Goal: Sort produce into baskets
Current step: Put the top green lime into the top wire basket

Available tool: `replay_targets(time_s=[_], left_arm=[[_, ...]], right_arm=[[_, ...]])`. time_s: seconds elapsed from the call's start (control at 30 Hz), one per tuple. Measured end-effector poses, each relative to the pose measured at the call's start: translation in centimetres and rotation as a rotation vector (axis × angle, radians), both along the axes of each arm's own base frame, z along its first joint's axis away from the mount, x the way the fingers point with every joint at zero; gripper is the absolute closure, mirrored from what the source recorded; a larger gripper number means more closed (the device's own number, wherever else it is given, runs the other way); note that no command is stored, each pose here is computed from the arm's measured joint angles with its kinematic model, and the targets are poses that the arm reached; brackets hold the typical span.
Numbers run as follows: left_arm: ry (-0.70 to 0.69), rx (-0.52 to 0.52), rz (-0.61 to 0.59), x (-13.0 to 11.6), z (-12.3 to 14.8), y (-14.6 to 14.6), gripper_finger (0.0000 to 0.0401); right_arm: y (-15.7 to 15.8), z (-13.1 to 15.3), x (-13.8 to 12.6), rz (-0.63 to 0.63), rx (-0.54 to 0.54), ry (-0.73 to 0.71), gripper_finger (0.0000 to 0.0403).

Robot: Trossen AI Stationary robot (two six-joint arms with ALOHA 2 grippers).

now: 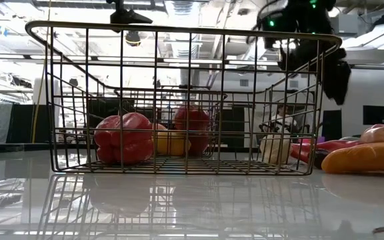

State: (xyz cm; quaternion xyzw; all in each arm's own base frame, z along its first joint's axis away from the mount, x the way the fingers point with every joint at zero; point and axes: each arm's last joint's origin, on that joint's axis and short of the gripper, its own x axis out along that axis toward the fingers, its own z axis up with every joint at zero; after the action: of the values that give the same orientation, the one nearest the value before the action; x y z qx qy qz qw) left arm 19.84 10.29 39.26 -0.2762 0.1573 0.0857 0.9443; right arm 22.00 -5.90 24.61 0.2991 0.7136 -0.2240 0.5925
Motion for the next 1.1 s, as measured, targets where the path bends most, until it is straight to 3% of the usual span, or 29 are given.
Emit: replay_targets(time_s=[0.2, 0.4, 0.67, 1.1], left_arm=[[0.009, 0.022, 0.003, 0.0, -0.1, 0.0, 0.0038], [0.021, 0.017, 0.004, -0.1, -0.2, 0.0, 0.0038], [0.032, 0.027, 0.032, -0.1, -0.2, 0.1, 0.0038], [0.041, 0.013, 0.114, -0.2, -0.2, 0.3, 0.0038]], right_arm=[[0.0, -3.4, -0.8, -0.004, 0.007, 0.015, 0.0068], [0.4, -4.9, -0.6, 0.047, -0.039, -0.012, 0.0068], [0.8, -7.8, -1.5, 0.112, -0.021, 0.02, 0.0071], [0.6, -8.7, -1.0, 0.228, -0.035, -0.068, 0.0131]])
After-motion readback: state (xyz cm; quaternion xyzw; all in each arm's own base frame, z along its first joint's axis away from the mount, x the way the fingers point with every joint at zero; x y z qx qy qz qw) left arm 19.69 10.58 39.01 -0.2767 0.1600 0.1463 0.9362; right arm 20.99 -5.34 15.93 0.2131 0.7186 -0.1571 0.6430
